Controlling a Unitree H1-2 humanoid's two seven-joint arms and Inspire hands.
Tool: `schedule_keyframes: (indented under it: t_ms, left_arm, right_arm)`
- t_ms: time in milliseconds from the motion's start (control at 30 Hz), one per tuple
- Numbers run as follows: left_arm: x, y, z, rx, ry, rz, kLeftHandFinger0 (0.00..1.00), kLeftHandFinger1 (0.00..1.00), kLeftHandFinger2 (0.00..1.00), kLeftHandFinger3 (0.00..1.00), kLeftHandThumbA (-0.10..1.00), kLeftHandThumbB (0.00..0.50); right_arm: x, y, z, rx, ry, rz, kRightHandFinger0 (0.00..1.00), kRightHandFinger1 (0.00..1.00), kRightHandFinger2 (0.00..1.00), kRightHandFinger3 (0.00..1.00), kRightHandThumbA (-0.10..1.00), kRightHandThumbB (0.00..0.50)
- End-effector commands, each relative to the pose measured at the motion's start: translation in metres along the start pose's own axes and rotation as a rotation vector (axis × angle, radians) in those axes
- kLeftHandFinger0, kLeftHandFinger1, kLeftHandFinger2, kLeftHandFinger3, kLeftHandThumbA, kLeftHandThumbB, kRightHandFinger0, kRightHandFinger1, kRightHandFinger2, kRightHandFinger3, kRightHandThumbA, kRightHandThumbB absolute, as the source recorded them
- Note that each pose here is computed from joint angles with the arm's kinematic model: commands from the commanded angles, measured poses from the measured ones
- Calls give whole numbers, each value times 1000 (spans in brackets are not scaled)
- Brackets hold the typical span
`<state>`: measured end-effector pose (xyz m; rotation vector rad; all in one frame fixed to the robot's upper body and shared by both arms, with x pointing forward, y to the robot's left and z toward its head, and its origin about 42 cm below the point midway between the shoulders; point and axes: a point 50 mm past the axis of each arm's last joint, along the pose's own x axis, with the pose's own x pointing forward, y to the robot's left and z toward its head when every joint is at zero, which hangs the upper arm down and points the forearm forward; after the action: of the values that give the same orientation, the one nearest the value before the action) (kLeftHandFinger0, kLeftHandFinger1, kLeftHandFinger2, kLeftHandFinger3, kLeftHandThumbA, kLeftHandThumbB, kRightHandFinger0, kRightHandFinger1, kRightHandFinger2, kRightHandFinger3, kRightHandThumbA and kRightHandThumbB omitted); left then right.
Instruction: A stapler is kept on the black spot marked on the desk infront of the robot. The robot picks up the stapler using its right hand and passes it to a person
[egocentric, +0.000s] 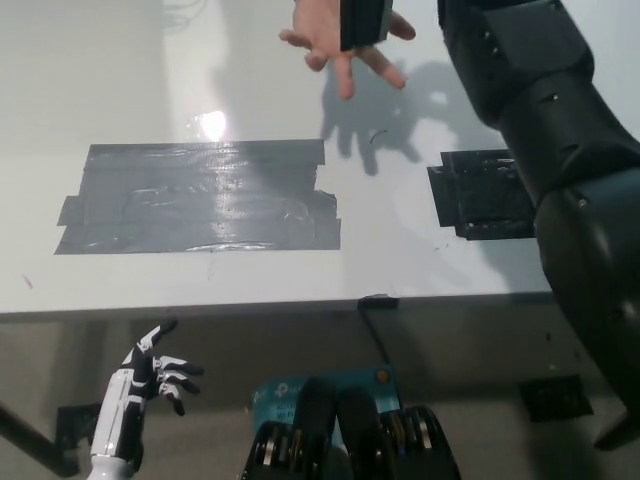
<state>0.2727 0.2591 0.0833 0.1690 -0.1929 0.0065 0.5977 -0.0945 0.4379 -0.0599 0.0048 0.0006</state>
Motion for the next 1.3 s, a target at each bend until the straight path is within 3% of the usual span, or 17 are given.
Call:
schedule_keyframes:
  t_ms: [0,100,167,233,267,300,333,367,400,433,467,667,800,1000,1067,1167,1267]
  left_arm:
    - [7,4,13,26,-70,-22,220,367,443,847,1000,365]
    - [7,4,13,29,-72,-25,214,361,442,846,1000,361]
    - [8,3,13,27,-71,-28,215,363,443,850,1000,368]
    - [8,3,13,25,-69,-30,220,368,447,856,1000,374]
    - [9,3,14,23,-70,-31,223,373,452,862,1000,370]
    - [9,4,13,16,-70,-34,228,377,456,865,1000,358]
    - [9,3,13,13,-70,-35,228,377,456,865,1000,357]
    - [9,3,13,12,-67,-36,229,376,456,863,1000,364]
    - [10,3,13,12,-67,-36,229,376,456,862,1000,365]
    - [10,3,14,12,-64,-34,226,369,451,863,1000,366]
    - [10,3,14,15,-63,-33,221,362,446,862,1000,362]
    - [9,1,13,26,-72,-27,204,337,432,868,1000,349]
    - [9,0,14,29,-72,-29,197,328,433,863,1000,332]
    - [9,-1,14,18,-62,-34,201,326,439,861,1000,335]
    - [9,-1,13,12,-61,-32,201,328,439,865,1000,341]
    - [9,0,13,14,-63,-33,224,357,459,869,1000,358]
    - [12,0,12,9,-59,-39,271,414,499,874,1000,392]
  right_arm:
    - [-13,23,81,-25,-305,-57,0,0,234,297,820,9]
    - [-13,27,72,-90,-340,-85,0,0,281,507,738,0]
    - [-13,28,70,-151,-336,-88,0,0,126,335,833,1]
    - [-12,28,68,-215,-314,-73,0,0,11,354,993,30]
    - [-11,29,66,-252,-308,-55,0,0,2,193,1000,37]
    - [-10,30,63,-295,-261,29,181,272,309,364,972,81]
    - [-9,30,61,-304,-243,66,210,301,336,401,940,92]
    - [-8,30,58,-304,-204,144,435,558,663,723,942,139]
    - [-8,29,57,-303,-194,165,507,625,802,908,944,134]
    - [-7,29,50,-405,-147,282,849,979,1000,1000,982,248]
    - [-6,28,45,-459,-114,340,1000,1000,1000,1000,979,327]
    - [-5,29,2,-509,-32,481,1000,1000,1000,1000,911,314]
    - [-3,18,-19,-549,11,496,1000,1000,1000,1000,939,443]
    - [2,-13,-5,-528,-48,399,1000,1000,1000,1000,912,485]
    - [1,-28,17,-530,-144,378,1000,1000,1000,1000,955,392]
    - [-10,-50,49,-492,-258,373,1000,1000,1000,1000,961,375]
    - [-39,-75,82,-528,-369,346,1000,1000,1000,1000,1000,455]
